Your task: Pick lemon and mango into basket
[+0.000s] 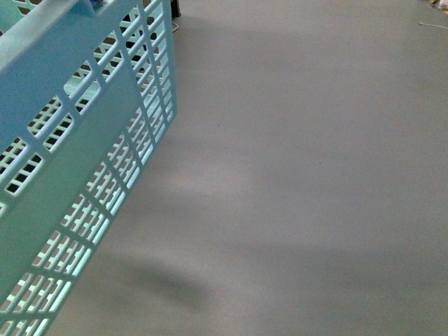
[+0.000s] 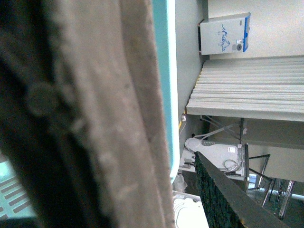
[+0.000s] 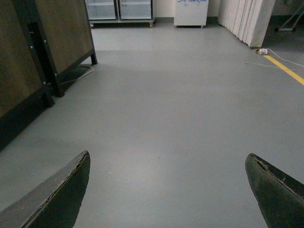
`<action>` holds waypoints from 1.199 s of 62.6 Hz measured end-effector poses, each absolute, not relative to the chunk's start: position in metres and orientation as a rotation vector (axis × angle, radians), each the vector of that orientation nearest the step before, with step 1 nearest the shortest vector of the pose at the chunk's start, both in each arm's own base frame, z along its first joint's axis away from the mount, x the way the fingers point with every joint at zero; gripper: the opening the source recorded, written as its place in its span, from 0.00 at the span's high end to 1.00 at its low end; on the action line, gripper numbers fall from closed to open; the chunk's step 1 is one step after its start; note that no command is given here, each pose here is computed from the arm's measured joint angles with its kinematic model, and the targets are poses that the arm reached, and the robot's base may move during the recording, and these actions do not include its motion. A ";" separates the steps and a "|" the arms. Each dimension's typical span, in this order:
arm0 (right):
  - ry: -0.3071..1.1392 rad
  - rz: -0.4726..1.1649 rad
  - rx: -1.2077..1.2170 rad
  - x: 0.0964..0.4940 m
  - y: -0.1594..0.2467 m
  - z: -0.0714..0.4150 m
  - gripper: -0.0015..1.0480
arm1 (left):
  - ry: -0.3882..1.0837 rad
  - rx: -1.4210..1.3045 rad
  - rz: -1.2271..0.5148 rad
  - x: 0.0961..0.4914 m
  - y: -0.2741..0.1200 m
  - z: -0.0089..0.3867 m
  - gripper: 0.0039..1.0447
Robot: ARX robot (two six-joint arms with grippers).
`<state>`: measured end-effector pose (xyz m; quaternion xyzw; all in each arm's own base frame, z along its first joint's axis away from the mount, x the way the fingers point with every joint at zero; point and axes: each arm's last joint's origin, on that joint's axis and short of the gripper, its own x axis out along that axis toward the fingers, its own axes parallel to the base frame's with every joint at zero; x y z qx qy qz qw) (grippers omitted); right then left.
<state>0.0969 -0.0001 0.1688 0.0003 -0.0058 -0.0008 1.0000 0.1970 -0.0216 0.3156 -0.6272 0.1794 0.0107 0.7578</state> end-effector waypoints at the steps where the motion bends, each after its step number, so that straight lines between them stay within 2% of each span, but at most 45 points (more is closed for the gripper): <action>1: -0.012 -0.002 0.001 0.097 0.000 0.169 0.08 | 0.391 -1.367 0.023 0.197 -0.022 0.316 0.73; 75: -0.012 -0.002 0.001 0.097 0.000 0.169 0.08 | 0.391 -1.366 0.023 0.197 -0.022 0.316 0.73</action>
